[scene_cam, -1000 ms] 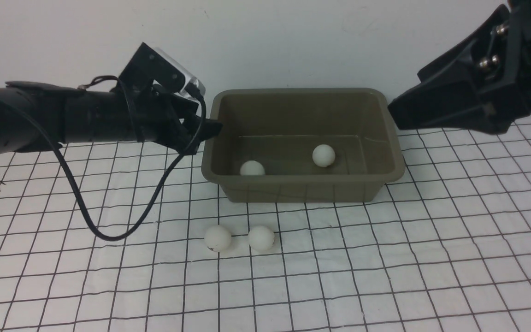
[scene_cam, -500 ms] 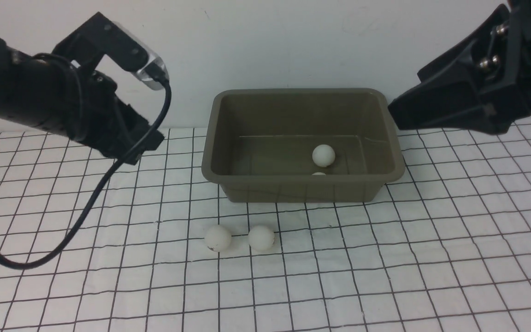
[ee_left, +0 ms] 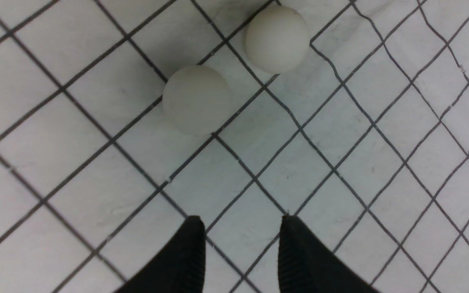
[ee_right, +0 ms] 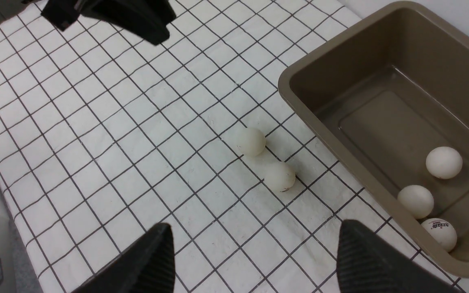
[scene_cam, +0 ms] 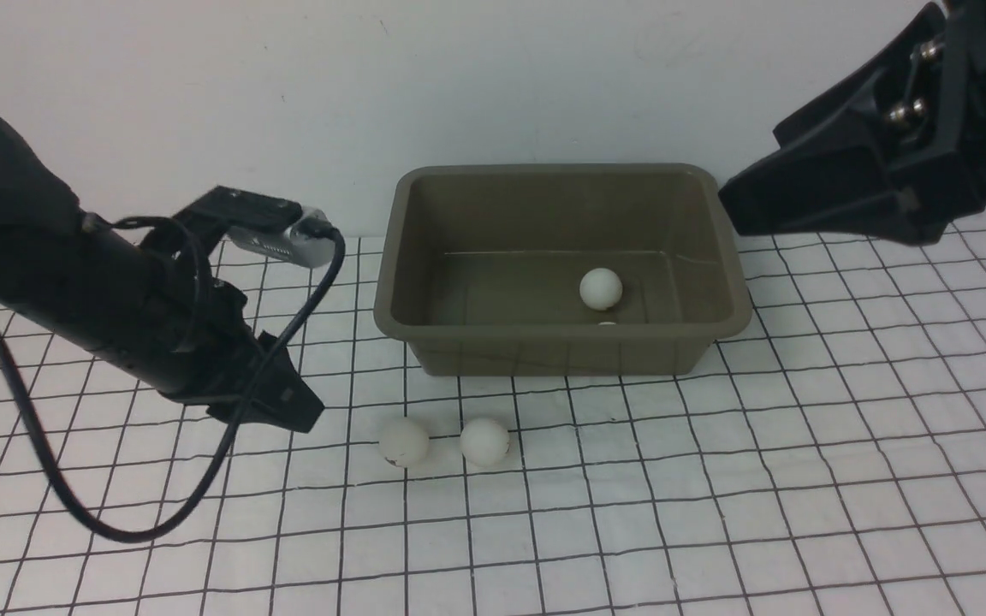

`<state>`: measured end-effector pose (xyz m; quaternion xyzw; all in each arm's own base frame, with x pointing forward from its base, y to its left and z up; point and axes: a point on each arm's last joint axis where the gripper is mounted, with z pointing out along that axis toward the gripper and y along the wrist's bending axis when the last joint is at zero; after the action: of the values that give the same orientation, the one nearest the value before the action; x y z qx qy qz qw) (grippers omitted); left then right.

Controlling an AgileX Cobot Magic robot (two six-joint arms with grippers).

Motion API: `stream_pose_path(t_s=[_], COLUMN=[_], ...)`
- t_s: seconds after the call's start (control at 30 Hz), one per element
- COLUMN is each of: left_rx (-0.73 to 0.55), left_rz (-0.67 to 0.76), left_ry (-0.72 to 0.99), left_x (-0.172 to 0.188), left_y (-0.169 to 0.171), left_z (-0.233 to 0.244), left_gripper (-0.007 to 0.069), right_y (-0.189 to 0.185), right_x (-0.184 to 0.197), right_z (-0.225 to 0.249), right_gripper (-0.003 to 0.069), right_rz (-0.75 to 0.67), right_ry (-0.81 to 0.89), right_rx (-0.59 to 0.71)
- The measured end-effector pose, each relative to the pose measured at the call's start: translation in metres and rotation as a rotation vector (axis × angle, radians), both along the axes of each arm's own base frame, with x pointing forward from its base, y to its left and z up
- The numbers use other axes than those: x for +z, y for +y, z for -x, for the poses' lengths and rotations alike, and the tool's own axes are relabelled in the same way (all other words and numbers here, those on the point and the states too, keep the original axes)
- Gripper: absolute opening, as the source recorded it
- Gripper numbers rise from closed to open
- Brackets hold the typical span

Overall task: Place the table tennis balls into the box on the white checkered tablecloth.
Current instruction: 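Reach for and grasp a ping pong ball on the table beside the basket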

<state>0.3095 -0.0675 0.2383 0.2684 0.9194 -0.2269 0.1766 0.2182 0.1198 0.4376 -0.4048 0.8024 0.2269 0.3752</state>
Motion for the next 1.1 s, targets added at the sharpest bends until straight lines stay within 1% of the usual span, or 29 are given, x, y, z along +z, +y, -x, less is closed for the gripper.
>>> stream_pose_path(t_s=[0.03,0.17,0.27,0.37,0.53,0.73,0.8,0.83,0.87,1.0,1.1], left_rx=[-0.024,-0.080,-0.116,-0.119,-0.080,-0.048,-0.041,-0.038,-0.035,-0.063,-0.103], left_rz=[0.027,0.050,0.033,-0.004,-0.061,-0.097,-0.103,-0.104,-0.104,-0.109,-0.089], left_ry=[0.005,0.007,-0.015,-0.064,-0.130,-0.145,-0.148,-0.152,-0.153,-0.186,-0.234], left_x=[-0.010,-0.030,-0.047,-0.063,-0.083,-0.102,-0.105,-0.105,-0.105,-0.091,-0.059], left_y=[-0.004,-0.016,-0.031,-0.046,-0.059,-0.064,-0.064,-0.065,-0.064,-0.064,-0.064], left_z=[-0.005,-0.014,-0.019,-0.026,-0.036,-0.043,-0.044,-0.044,-0.044,-0.041,-0.033], left_gripper=[0.0250,0.0316,0.0376,0.0403,0.0409,0.0409,0.0399,0.0382,0.0354,0.0352,0.0352], right_y=[0.000,0.001,0.001,0.001,0.001,0.001,0.001,0.001,0.001,0.001,0.001], right_x=[0.000,0.001,0.001,0.001,0.001,0.000,0.000,0.000,0.000,0.000,0.000], right_z=[0.000,0.000,0.000,0.000,0.001,0.001,0.001,0.001,0.001,0.001,0.001], right_gripper=[0.0482,0.0482,0.0482,0.0482,0.0482,0.0482,0.0482,0.0482,0.0482,0.0482,0.0482], right_rz=[-0.007,-0.015,-0.018,-0.021,-0.022,-0.020,-0.020,-0.020,-0.020,-0.019,-0.015], right_ry=[-0.002,-0.005,-0.005,-0.002,0.012,0.020,0.022,0.022,0.022,0.022,0.016], right_rx=[0.000,-0.001,0.000,-0.001,0.000,0.003,0.003,0.003,0.003,0.004,0.010])
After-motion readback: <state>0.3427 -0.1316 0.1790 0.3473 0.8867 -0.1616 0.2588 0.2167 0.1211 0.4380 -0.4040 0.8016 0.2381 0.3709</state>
